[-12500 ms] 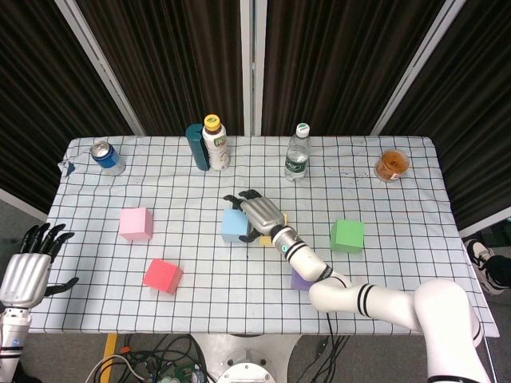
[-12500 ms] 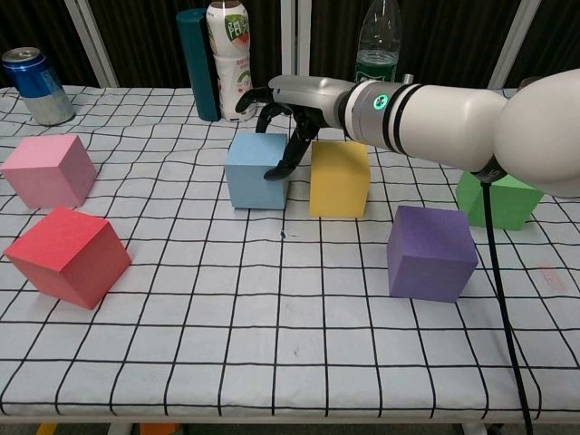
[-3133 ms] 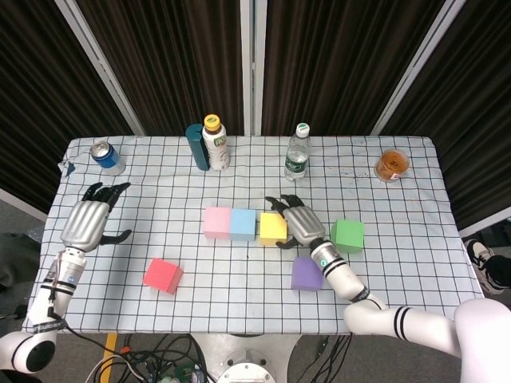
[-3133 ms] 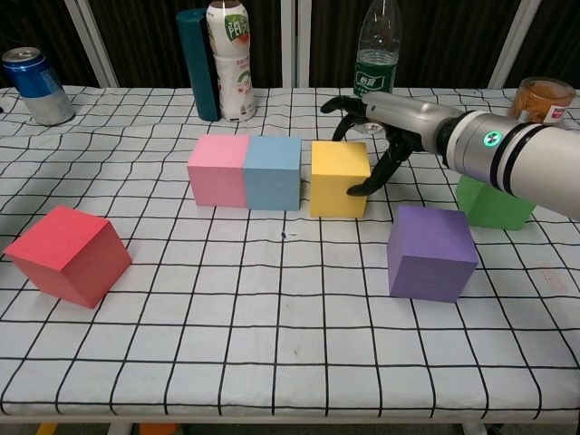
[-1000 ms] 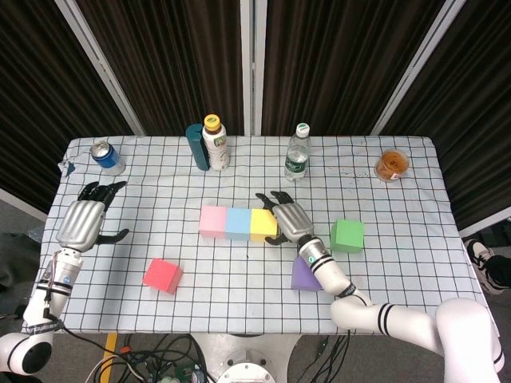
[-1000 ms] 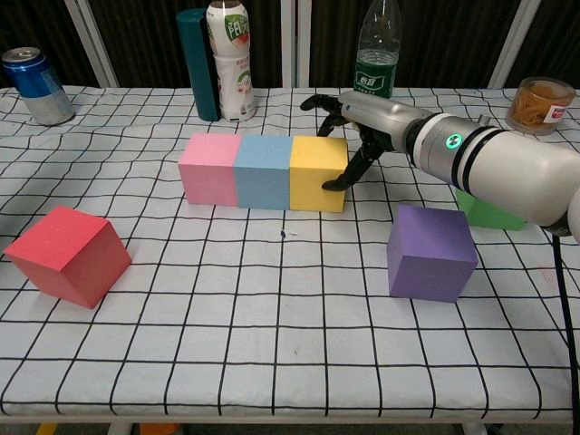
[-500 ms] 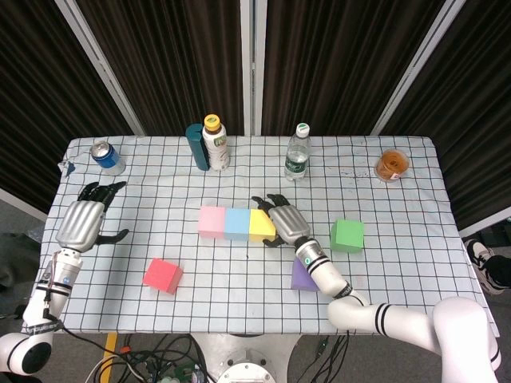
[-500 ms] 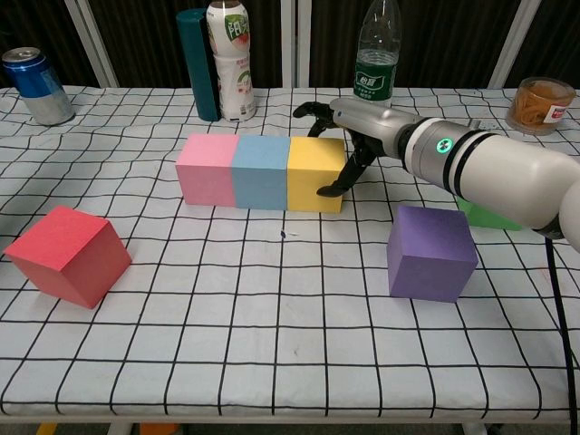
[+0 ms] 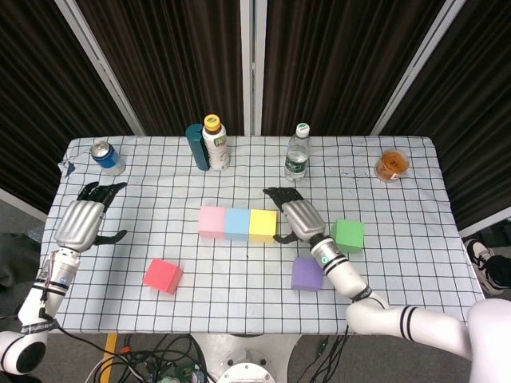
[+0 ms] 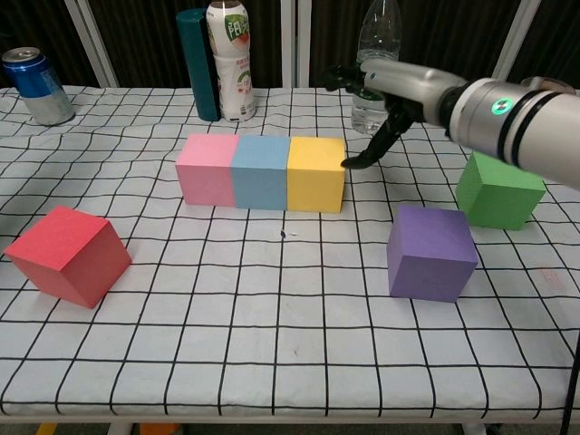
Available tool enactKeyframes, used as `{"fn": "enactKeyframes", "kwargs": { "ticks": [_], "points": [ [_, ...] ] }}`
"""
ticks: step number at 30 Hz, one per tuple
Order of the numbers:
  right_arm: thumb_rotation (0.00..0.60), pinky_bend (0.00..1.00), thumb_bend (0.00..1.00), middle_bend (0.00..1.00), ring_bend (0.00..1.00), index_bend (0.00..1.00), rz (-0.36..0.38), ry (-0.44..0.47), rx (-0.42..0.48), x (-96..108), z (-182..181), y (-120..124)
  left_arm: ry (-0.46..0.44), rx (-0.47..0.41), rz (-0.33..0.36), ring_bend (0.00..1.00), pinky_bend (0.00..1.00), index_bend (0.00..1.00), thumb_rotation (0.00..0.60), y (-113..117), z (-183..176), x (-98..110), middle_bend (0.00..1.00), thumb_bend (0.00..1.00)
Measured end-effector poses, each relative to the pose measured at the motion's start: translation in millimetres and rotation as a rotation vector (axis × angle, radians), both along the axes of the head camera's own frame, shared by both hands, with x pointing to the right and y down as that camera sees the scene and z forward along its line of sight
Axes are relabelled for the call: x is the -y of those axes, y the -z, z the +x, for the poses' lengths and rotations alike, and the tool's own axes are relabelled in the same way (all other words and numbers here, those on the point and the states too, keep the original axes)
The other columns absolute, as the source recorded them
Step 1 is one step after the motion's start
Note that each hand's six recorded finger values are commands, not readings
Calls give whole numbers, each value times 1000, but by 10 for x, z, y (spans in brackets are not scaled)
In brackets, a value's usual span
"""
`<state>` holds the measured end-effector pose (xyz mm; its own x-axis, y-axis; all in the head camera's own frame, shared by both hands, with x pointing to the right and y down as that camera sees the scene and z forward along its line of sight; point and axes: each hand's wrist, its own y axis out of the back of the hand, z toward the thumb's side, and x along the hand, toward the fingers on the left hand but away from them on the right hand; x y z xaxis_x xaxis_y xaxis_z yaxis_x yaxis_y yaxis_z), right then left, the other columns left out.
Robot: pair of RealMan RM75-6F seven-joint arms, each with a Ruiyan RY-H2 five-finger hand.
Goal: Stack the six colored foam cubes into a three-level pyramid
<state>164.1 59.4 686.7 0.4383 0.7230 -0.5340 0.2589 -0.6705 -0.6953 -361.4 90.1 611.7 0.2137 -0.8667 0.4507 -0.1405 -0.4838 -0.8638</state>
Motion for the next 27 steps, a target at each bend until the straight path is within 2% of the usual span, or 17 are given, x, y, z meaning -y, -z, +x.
{"fn": "enactKeyframes", "kwargs": {
  "ticks": [6,12,19,27],
  "points": [
    [600,0,124,40,0,0,87,-75,-32,145,658,494,-71,-26,-26,153,92,131,600,-16,-16,-126,144,163],
    [600,0,125,46,0,0,139,-148,-61,62,1299,846,-194,-16,-90,135,91,131,600,-34,-31,-394,145,166],
    [600,0,125,46,0,0,135,-185,-59,-106,1632,976,-268,9,-144,115,86,126,600,-108,54,-623,133,168],
    [600,0,125,46,0,0,130,-193,-50,-169,1722,991,-352,40,-212,106,86,119,600,-317,233,-830,120,168]
  ]
}}
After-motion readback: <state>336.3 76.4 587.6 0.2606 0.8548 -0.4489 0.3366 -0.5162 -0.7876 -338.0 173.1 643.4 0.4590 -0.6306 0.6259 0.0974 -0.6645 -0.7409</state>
